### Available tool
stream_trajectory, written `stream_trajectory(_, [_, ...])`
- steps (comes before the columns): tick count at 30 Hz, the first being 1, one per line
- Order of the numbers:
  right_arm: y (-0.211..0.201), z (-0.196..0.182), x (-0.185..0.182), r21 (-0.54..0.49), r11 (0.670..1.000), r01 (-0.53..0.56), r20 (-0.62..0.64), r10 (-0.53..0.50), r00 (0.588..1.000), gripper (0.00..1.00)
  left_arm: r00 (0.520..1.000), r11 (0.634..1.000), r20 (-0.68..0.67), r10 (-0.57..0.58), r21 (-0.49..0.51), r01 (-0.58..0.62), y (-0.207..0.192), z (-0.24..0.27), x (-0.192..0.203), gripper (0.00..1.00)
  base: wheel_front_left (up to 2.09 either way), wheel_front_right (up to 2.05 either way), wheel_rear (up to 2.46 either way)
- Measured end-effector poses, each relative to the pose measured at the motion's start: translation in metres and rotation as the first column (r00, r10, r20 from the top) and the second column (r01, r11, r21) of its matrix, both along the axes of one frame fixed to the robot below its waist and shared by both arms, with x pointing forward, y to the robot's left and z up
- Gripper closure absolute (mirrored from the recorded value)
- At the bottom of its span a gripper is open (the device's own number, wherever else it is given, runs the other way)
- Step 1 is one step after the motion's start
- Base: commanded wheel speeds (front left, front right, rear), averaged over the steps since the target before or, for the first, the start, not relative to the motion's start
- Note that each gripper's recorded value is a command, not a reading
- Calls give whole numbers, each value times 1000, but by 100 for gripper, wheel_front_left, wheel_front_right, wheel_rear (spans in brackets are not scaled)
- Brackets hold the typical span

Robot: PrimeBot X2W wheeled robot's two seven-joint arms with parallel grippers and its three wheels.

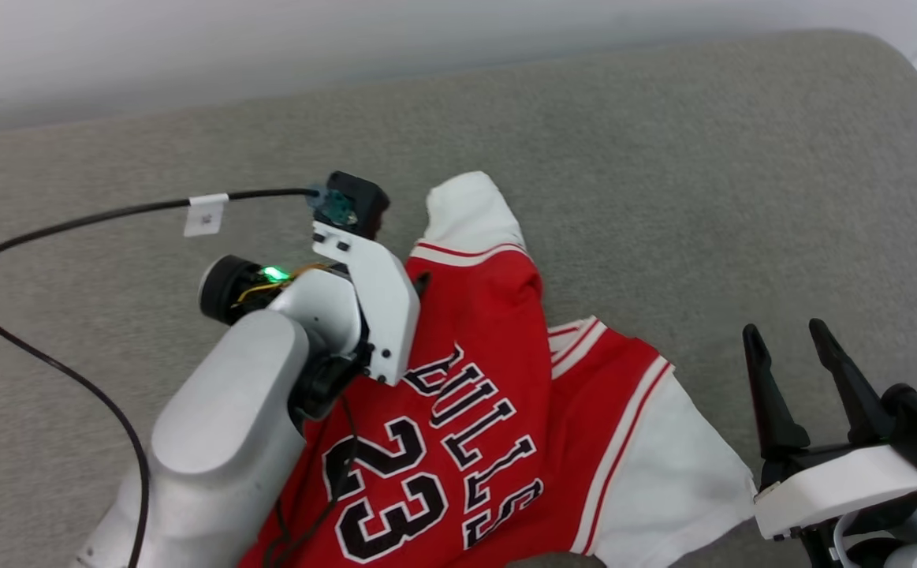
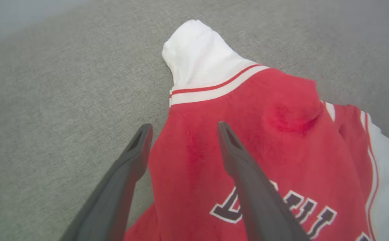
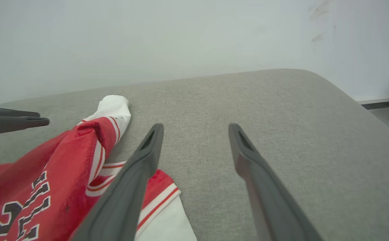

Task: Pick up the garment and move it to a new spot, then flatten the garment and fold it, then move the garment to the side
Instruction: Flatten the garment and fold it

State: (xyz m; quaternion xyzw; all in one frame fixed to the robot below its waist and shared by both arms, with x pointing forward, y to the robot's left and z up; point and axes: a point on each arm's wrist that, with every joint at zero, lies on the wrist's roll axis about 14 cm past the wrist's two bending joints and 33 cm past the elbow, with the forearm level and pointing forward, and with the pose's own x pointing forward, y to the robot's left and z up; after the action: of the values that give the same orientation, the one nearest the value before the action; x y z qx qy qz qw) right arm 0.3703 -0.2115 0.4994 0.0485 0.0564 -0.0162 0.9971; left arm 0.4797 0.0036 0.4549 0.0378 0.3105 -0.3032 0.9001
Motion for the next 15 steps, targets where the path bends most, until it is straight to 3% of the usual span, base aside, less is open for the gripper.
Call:
stream_trajectory(6, [-19,-20,-4,-1,998,63,-55,-63,996,0,969,991,-246,-22,124,54,3,-69,-9,0,0,0,0])
stream_trajectory(11, [-25,-25,-5,-1,996,84,-65,-84,994,0,925,992,-380,-20,107,65,-4,-84,-16,0,0,0,0])
stream_trajectory(12, [-26,-26,-5,0,996,85,-67,-85,994,0,922,991,-387,-22,112,71,-4,-84,-16,50,0,0,0])
stream_trajectory(13, [-26,-26,-4,2,996,86,-66,-85,994,0,921,991,-388,-24,113,73,-4,-84,-17,78,0,0,0])
stream_trajectory(14, [-25,-24,-3,2,997,84,-60,-83,995,0,928,990,-371,-32,117,81,-4,-83,-17,100,0,0,0])
stream_trajectory(15, [-25,-24,-2,2,997,82,-59,-81,995,0,934,990,-355,-32,116,78,-3,-83,-16,100,0,0,0])
